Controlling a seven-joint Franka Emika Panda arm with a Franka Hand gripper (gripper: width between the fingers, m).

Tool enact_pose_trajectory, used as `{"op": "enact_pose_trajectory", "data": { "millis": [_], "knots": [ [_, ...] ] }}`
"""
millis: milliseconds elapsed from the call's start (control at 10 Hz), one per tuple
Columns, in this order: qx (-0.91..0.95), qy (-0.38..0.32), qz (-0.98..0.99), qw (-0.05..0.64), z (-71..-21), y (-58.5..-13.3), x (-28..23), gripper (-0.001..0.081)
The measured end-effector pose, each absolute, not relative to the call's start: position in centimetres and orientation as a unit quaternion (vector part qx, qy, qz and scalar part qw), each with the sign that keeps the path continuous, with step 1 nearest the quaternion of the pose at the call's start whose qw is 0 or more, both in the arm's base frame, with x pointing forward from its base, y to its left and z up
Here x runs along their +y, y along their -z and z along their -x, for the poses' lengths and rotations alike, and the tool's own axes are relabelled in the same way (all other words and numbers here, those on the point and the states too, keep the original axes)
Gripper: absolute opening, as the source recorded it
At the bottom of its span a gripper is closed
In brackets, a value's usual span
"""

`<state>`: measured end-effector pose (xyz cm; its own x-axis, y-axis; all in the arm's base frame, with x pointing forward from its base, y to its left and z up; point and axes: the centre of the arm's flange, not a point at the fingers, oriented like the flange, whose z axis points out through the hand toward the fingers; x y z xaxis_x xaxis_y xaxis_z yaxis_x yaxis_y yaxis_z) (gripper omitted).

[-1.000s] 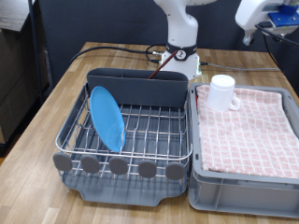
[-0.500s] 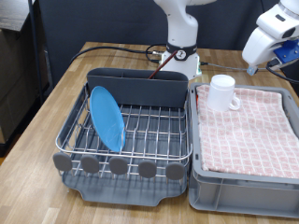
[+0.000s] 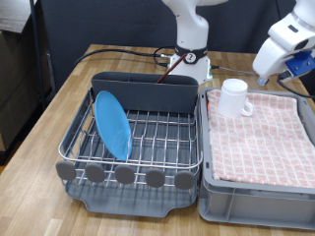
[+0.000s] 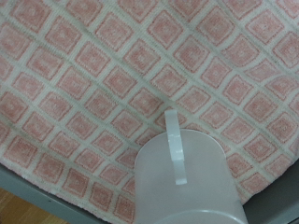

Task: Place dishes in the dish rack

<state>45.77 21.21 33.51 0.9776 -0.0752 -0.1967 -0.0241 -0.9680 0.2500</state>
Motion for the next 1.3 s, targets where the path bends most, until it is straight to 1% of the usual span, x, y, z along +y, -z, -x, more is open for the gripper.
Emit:
{"op": "enact_pose_trajectory", "data": {
  "millis": [700, 1300],
  "knots": [
    [-0.001, 0.108, -0.983, 0.145, -45.5, -28.3, 21.0, 0.0803],
    [0.032, 0.108, -0.982, 0.153, -43.7, -25.4, 20.0, 0.0803]
  ]
}}
